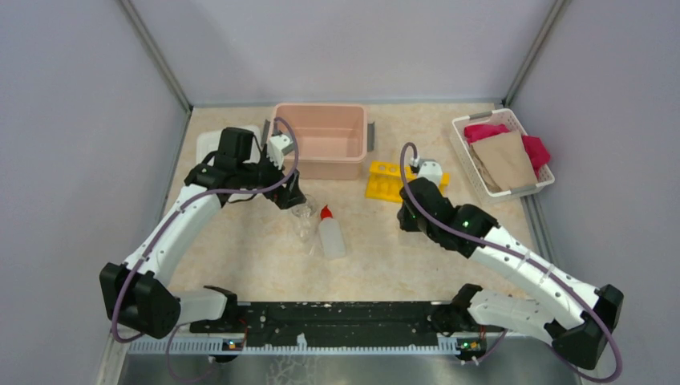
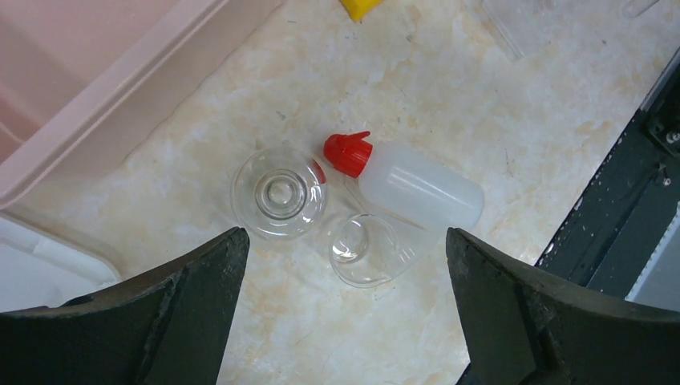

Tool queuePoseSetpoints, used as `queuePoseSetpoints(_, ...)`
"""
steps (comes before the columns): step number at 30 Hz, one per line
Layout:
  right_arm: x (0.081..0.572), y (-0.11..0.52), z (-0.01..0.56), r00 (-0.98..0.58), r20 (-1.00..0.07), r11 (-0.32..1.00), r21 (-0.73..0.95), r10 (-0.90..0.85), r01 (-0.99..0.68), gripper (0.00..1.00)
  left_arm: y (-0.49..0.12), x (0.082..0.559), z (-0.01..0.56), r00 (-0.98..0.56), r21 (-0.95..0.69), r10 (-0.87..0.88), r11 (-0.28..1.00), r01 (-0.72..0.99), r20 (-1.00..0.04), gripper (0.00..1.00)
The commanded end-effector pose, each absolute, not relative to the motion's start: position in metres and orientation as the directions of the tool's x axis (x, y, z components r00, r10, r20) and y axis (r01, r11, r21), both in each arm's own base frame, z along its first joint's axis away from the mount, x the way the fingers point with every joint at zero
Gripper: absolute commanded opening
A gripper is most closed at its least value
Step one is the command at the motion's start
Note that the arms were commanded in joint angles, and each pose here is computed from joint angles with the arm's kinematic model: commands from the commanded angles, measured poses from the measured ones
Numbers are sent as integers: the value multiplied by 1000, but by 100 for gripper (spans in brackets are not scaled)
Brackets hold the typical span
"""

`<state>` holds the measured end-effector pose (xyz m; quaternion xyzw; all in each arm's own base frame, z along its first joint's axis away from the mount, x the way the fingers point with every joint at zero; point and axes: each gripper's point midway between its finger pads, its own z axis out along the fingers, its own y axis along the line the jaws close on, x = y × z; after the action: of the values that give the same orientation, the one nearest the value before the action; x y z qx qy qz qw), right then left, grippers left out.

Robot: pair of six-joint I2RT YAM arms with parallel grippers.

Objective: Organize the chemistry lab equipment

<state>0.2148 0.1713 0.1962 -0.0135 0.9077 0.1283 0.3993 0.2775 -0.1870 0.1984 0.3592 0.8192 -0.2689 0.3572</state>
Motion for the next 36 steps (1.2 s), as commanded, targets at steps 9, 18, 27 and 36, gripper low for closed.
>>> queuePoseSetpoints(9, 214, 114, 155, -638, -763, 995, 61, 101, 84, 0, -187, 296, 219, -520, -196, 332, 665, 721, -787, 99)
queuePoseSetpoints(18, 215, 108, 127, -656, -746, 988, 19, 117, 154, 0, -185, 298, 224, -508, -186, 329, 666, 722, -796, 99)
queuePoseSetpoints(27, 214, 106, 113, -666, -737, 986, 5, 118, 169, 0, -185, 298, 224, -500, -179, 328, 665, 725, -802, 99)
queuePoseSetpoints(36, 213, 105, 104, -664, -737, 984, 9, 127, 178, 0, -183, 298, 225, -492, -171, 329, 667, 726, -806, 99)
